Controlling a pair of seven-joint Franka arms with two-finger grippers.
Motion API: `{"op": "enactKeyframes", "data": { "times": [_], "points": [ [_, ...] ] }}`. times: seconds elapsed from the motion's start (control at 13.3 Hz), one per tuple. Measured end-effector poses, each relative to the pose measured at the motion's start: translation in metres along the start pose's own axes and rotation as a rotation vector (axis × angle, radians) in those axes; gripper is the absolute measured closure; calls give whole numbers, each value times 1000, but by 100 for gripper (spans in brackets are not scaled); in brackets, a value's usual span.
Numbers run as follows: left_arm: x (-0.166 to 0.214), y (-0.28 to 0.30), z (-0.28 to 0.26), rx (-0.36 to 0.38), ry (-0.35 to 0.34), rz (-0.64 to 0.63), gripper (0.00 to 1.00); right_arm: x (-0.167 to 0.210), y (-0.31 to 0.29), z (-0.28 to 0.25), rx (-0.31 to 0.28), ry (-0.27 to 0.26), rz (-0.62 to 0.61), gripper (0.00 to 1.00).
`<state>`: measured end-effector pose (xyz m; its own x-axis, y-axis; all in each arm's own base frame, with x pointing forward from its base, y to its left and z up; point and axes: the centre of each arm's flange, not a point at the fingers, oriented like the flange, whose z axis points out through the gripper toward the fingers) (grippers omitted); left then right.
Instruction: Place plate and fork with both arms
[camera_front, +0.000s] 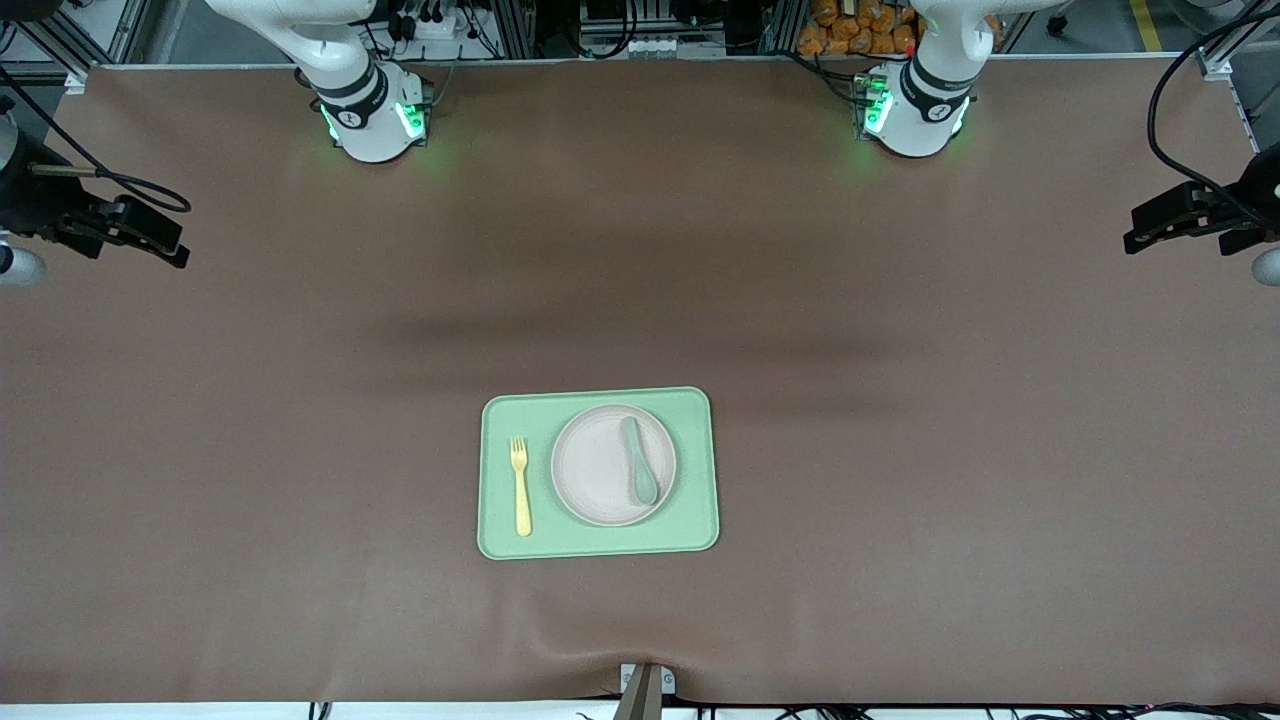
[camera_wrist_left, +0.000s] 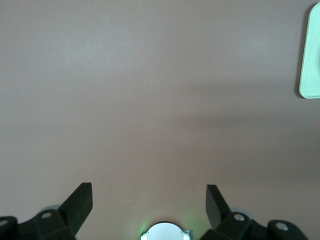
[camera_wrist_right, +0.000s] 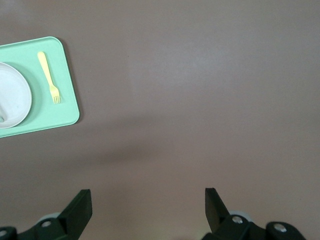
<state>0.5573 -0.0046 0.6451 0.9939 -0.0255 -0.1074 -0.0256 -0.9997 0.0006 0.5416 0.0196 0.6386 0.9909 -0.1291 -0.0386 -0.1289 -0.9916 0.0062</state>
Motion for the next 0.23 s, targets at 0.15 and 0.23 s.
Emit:
{"op": "enactKeyframes", "data": {
  "times": [0.15,0.23],
  "points": [
    [0,2,0,0,0,3,0,0,0,0,0,1,0,0],
    [0,4,0,0,0,7,0,0,0,-1,0,1,0,0]
  ]
}}
